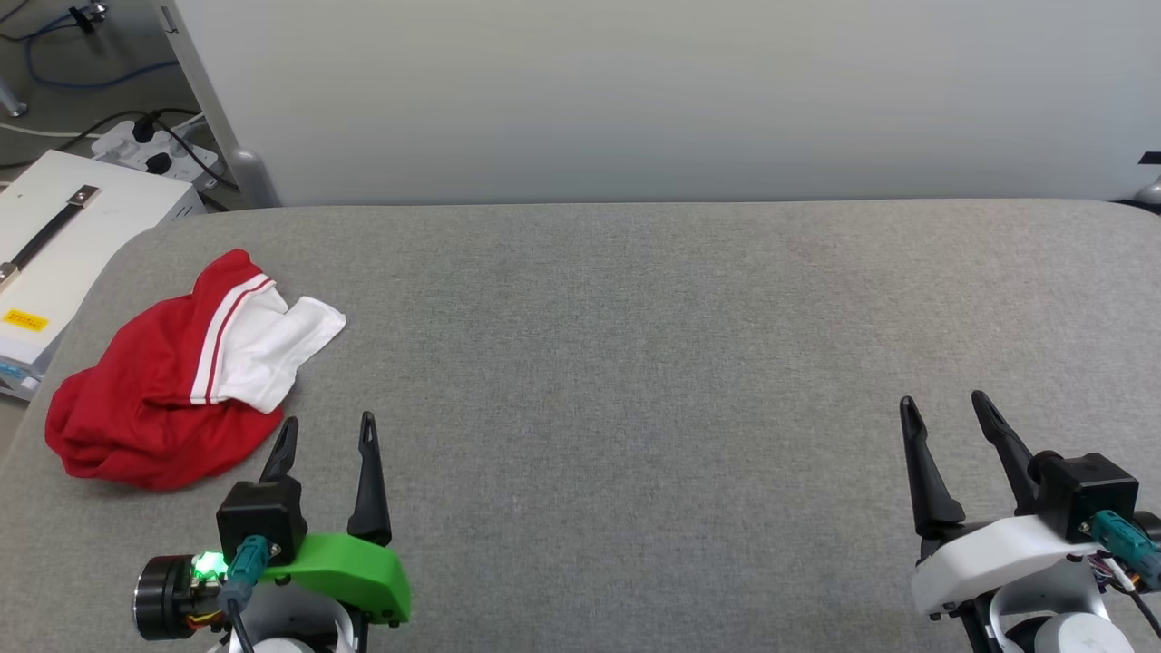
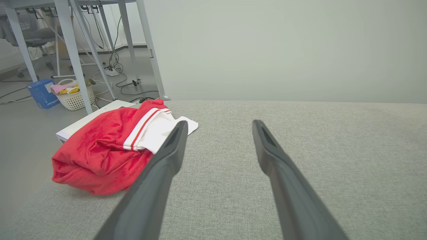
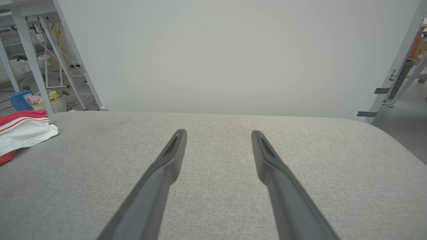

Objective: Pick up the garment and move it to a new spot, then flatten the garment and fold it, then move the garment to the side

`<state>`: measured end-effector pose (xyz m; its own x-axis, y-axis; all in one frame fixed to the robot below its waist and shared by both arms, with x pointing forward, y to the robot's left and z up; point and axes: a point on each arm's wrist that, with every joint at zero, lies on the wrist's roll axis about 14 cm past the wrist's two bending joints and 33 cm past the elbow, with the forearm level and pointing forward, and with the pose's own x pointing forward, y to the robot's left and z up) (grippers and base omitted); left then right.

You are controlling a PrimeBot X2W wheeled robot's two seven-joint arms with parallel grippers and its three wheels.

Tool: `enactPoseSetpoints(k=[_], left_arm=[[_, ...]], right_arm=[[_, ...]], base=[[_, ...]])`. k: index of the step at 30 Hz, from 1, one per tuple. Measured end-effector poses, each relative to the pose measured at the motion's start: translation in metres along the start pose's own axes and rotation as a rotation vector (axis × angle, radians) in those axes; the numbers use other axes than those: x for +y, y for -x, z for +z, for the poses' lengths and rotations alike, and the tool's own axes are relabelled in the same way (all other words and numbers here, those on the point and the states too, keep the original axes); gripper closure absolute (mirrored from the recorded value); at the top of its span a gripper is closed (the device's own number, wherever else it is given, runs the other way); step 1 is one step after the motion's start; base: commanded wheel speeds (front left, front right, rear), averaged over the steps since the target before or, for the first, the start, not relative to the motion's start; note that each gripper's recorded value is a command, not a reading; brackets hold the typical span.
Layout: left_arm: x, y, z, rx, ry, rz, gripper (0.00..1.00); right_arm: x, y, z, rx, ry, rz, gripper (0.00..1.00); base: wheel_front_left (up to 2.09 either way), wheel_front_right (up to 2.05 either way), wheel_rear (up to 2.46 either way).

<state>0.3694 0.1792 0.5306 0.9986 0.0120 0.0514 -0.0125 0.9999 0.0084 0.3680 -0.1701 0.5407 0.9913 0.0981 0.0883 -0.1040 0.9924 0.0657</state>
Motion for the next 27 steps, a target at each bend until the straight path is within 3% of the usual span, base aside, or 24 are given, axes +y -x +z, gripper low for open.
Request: enactPoseSetpoints(k=[27], left_arm=[[0.005, 0.001, -0.009, -0.008, 0.022, 0.022, 0.0]], right_arm=[[0.0, 0.002, -0.012, -0.003, -0.054, -0.004, 0.0]], base=[[0.0, 0.0, 0.0]])
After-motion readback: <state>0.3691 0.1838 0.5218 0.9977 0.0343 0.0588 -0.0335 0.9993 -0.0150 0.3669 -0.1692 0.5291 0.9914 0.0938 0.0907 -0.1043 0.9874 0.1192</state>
